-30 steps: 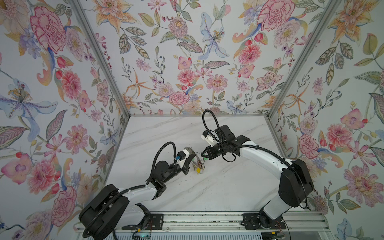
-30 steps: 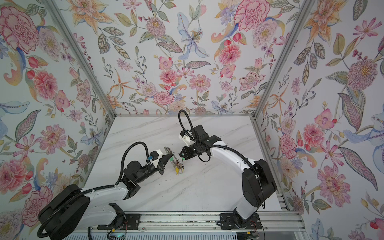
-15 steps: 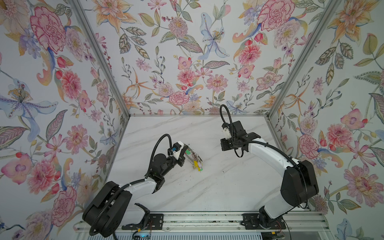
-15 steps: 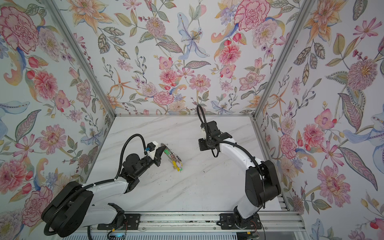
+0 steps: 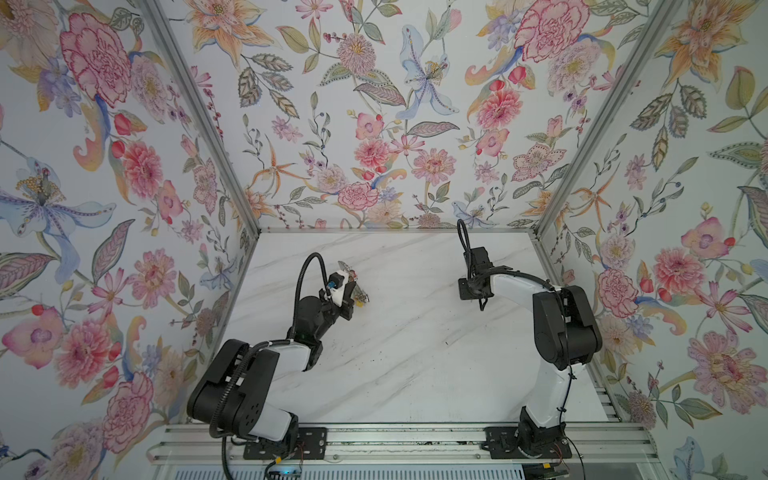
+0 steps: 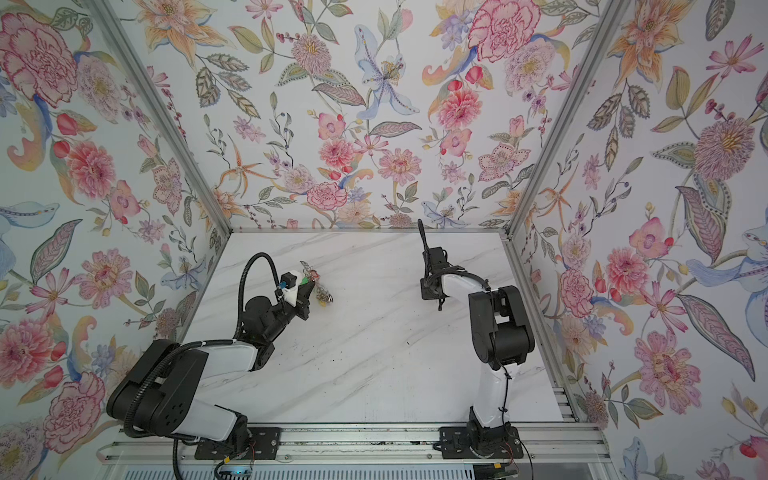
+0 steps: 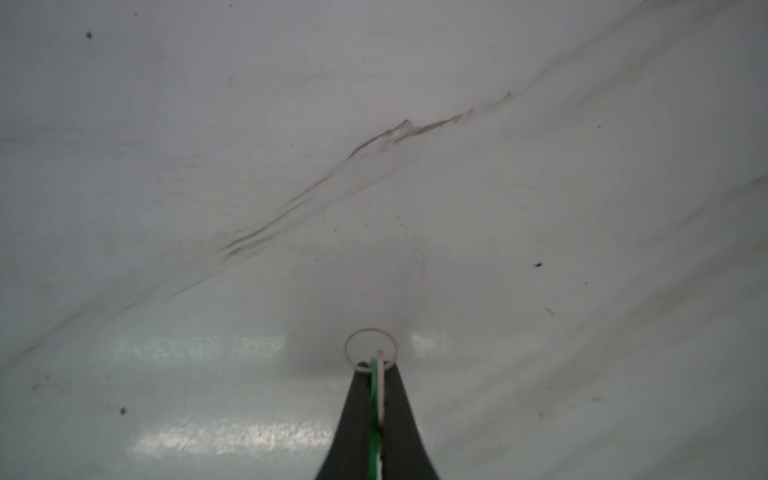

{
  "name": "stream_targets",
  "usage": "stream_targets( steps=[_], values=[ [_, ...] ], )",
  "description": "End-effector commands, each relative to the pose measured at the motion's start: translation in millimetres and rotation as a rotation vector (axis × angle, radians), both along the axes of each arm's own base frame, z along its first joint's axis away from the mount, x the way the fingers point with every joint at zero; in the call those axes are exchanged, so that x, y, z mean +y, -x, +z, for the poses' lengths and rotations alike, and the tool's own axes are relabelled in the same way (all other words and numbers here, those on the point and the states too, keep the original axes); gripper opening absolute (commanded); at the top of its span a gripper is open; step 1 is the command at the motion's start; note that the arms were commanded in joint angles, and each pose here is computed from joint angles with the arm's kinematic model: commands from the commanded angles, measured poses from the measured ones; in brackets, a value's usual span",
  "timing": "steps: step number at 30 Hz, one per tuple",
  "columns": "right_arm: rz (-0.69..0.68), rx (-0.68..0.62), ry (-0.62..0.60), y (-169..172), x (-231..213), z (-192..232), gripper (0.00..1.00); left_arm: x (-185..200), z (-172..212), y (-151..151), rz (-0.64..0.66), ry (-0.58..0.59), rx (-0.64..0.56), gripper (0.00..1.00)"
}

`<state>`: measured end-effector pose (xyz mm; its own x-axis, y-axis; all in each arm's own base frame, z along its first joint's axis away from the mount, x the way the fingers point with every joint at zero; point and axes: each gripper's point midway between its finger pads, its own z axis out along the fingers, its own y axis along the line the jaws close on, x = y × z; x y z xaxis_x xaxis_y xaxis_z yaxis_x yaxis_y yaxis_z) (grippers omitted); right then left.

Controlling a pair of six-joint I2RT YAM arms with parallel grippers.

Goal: Remove the keys from the keyring
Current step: 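Pull the right gripper away with the key while the left lowers the plate, then lower the green-tagged key onto the table and open the right gripper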

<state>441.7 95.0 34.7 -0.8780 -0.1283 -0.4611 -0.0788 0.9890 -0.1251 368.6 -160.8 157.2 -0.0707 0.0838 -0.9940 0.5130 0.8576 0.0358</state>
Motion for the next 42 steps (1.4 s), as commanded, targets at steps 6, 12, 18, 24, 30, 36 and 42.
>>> stream_targets(
  steps=[6,12,18,24,30,36,42],
  values=[
    [0.066,0.024,-0.004,9.9,21.4,-2.4,0.36,22.1,-14.6,9.2,0.103,0.005,0.030,0.46],
    [0.105,-0.073,-0.051,23.8,37.6,34.7,0.49,27.8,3.9,12.8,0.123,-0.013,0.022,0.70],
    [0.098,-0.235,-0.092,42.9,33.9,71.5,0.50,36.6,18.6,24.5,0.152,-0.005,0.040,0.77],
    [0.008,-0.454,-0.089,52.6,1.6,101.8,0.51,74.7,36.9,32.8,0.313,-0.011,-0.015,0.91],
    [-0.086,-0.581,0.049,55.2,-37.7,127.5,0.52,134.7,45.2,42.0,0.603,-0.075,-0.115,0.99],
    [-0.102,-0.821,0.166,68.7,-63.4,148.1,0.76,163.6,26.6,46.1,0.675,-0.057,-0.146,0.99],
    [-0.164,-0.925,0.162,73.2,-86.9,145.3,0.96,177.7,7.9,28.4,0.696,-0.023,-0.099,0.99]
  ],
)
